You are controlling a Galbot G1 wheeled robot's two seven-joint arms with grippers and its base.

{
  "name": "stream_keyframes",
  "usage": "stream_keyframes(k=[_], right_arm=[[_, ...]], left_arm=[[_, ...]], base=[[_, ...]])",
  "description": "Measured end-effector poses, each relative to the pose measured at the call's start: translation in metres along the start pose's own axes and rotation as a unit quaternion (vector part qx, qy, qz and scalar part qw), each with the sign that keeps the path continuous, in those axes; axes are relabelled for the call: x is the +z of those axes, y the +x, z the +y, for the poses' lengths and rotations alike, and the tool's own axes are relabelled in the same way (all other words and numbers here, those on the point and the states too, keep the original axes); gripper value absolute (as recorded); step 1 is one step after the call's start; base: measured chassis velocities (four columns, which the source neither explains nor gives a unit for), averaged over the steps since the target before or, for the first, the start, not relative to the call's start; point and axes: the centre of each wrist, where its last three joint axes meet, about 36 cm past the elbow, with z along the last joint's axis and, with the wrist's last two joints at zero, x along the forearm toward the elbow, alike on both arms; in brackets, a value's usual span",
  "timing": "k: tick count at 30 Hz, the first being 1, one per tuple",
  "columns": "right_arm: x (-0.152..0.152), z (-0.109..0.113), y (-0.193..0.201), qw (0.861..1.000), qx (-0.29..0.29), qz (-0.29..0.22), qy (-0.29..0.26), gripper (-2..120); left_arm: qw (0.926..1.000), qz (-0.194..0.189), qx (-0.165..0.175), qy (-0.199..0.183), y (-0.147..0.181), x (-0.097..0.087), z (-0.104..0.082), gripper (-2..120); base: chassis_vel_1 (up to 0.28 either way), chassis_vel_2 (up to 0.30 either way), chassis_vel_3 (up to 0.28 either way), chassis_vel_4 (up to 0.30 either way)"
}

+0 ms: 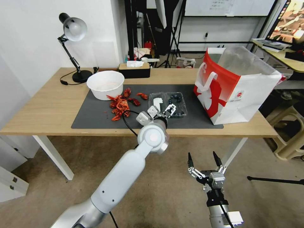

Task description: Close the takeout container lid, then place the container into the takeout bag.

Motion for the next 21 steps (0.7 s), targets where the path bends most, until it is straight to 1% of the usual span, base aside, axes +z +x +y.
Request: stream_keyframes(k=[10, 14, 21], right_arm=[[0.001, 0.002, 0.002, 1.0, -0.003, 0.001, 0.001, 100], [0.003, 0.004, 0.004, 1.0, -0.008, 0.002, 0.004, 100], [0.006, 0.008, 0.005, 1.0, -0.01, 0.003, 0.005, 100]], left_arm=[[0.9997, -0.011, 0.002, 0.021, 0.0, 0.0, 0.005, 100], [0.9989, -0.02, 0.005, 0.042, 0.004, 0.0, 0.01, 100], [0.9977, -0.028, 0.005, 0.061, 0.009, -0.001, 0.014, 100]], base=[[0.0, 0.0, 0.0, 0.0], [0.0, 0.0, 0.0, 0.0], [0.0, 0.0, 0.0, 0.0]])
